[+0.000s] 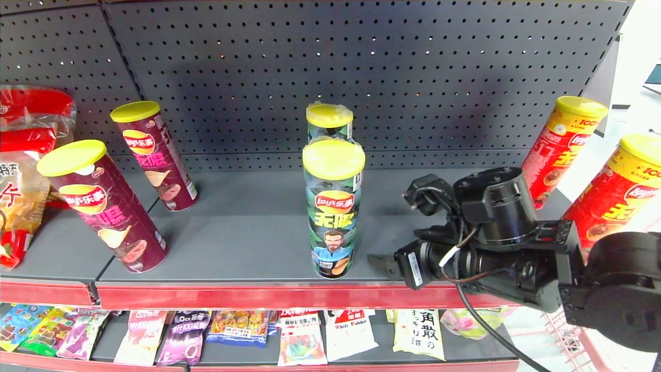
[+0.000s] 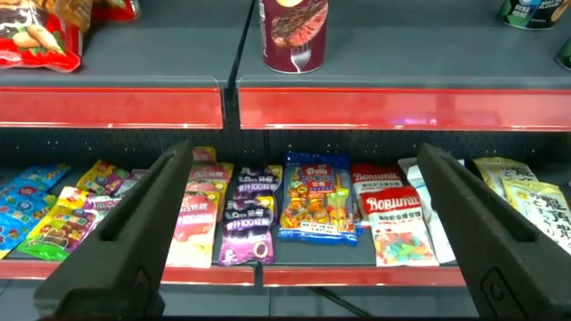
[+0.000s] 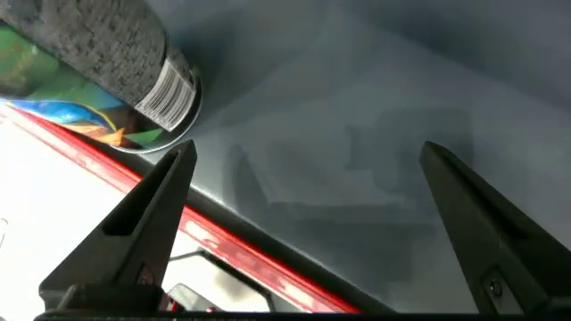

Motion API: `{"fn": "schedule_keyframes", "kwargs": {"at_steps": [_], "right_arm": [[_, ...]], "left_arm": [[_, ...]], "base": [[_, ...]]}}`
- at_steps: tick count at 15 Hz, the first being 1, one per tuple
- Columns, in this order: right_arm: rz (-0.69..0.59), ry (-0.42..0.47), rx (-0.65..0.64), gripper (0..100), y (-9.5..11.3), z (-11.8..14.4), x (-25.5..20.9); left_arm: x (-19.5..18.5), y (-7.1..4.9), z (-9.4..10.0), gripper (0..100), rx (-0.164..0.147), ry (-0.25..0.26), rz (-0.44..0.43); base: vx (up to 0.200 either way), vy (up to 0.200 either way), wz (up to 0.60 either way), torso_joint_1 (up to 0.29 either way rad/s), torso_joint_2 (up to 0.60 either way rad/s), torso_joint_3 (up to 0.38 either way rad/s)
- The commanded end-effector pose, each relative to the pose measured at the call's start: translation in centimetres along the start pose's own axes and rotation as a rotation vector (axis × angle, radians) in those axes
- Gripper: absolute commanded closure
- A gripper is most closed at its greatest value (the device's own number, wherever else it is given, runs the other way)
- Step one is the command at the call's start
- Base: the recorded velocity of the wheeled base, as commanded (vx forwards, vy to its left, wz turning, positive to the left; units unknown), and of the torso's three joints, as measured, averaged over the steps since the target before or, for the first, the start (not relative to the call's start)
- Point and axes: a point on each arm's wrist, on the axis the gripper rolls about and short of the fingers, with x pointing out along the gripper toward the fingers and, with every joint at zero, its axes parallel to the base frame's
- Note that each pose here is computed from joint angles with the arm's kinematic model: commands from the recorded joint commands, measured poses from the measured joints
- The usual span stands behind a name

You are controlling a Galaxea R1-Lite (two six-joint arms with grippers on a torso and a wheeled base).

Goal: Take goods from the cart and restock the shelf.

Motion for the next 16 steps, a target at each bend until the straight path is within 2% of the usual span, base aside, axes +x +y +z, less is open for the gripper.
{"fn": "schedule_keyframes", "kwargs": {"at_steps": [1, 16], "right_arm": [[0.002, 0.019, -0.006, 0, 0.3, -0.3, 0.9], [0.016, -0.008, -0.038, 0, 1.9, 1.0, 2.3]], "left_arm": [[0.0, 0.0, 0.0, 0, 0.001, 0.001, 0.001], [0.0, 0.0, 0.0, 0, 0.001, 0.001, 0.001]], "base": [[0.0, 0.0, 0.0, 0.0, 0.0, 0.0], [0.0, 0.0, 0.0, 0.0, 0.0, 0.0]]}}
